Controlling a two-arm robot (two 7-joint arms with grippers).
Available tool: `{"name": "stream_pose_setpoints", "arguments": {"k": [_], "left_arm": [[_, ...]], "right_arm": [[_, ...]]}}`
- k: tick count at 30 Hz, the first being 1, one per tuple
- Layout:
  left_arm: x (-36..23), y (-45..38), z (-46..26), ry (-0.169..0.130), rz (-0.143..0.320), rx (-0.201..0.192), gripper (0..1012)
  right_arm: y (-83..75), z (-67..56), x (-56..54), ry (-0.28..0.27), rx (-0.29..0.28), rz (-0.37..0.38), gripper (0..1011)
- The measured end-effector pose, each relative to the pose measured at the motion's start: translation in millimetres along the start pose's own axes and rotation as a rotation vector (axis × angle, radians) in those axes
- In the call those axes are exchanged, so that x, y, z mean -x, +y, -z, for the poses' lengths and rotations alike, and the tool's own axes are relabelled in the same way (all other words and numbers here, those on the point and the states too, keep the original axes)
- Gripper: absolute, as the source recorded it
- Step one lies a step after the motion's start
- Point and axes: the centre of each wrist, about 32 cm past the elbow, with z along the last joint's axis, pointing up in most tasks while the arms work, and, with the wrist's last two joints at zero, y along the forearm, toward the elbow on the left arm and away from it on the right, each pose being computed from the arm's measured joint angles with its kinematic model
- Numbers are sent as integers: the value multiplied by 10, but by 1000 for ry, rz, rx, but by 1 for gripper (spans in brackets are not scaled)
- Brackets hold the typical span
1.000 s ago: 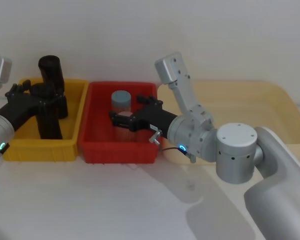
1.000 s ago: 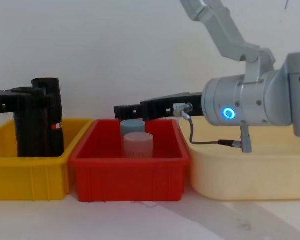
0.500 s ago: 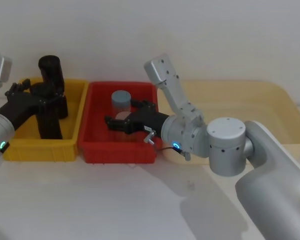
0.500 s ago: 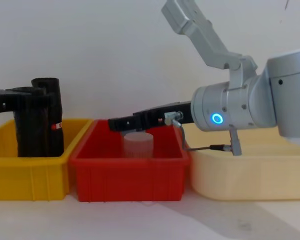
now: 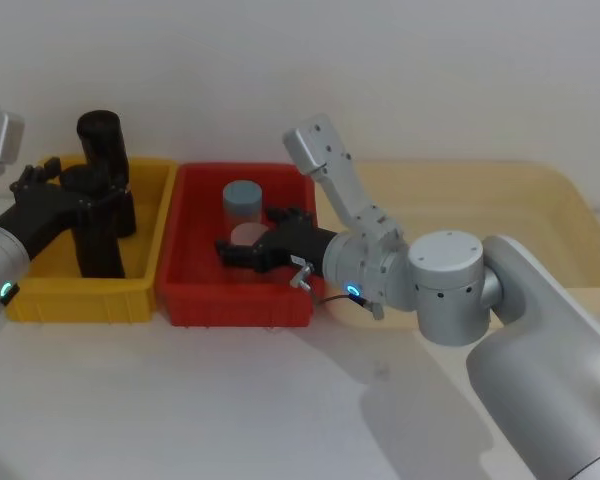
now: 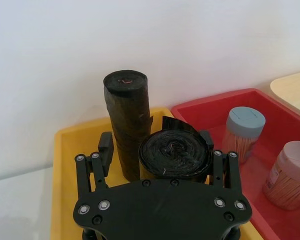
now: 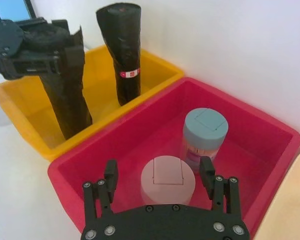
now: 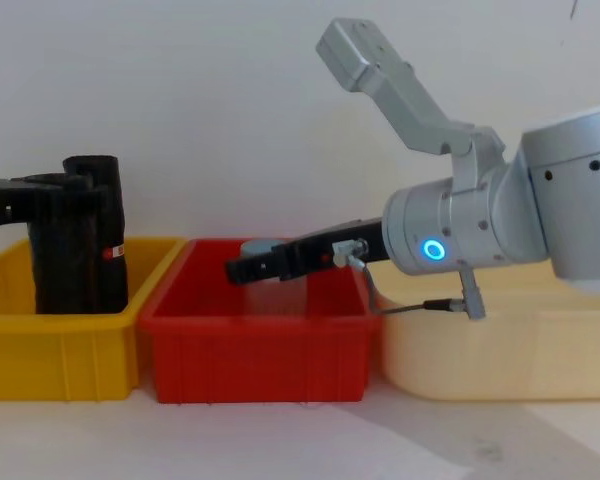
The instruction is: Pick up the garbage bag with the one hand and transfer it to the other hand.
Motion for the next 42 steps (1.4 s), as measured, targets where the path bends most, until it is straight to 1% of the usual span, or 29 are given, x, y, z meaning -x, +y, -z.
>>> {"name": "stream_pose_setpoints", "arguments": {"k": [7, 19, 23, 25, 26, 27, 28, 30, 31, 32, 33, 37, 42], "left_arm": [[0, -1, -2, 0, -1, 1, 1001], [0, -1, -3, 0, -1, 1, 1001], [0, -1, -3, 0, 0, 1, 926], [0, -1, -3, 0, -1, 1, 885], [0, -1, -2, 0, 0, 1, 852], [0, -1, -2, 0, 0, 1, 818], [0, -1, -3, 0, 0, 1, 800], [0, -1, -2, 0, 0, 1, 729], [1, -1, -2, 0, 0, 1, 711], [0, -1, -2, 0, 0, 1, 689], [0, -1, -3, 0, 0, 1, 632], [0, -1, -2, 0, 0, 1, 568], [1, -1, -2, 0, 0, 1, 539]], "right_arm": [[37, 43, -33, -6, 27, -3, 1000], [71, 76, -61, -7, 45, -4, 1000], [78, 79, -66, -8, 47, -5, 944], [79, 82, -68, -8, 48, -4, 890], [80, 84, -69, -8, 49, -5, 875], [81, 85, -70, -8, 49, -5, 825], [82, 87, -70, -7, 50, -5, 815], [83, 88, -72, -8, 51, -5, 753], [84, 89, -73, -8, 51, -5, 737], [84, 89, -74, -8, 51, -4, 697], [85, 89, -74, -8, 51, -5, 667], [87, 92, -75, -7, 52, -5, 663], [89, 93, -76, -7, 52, -5, 664]]}}
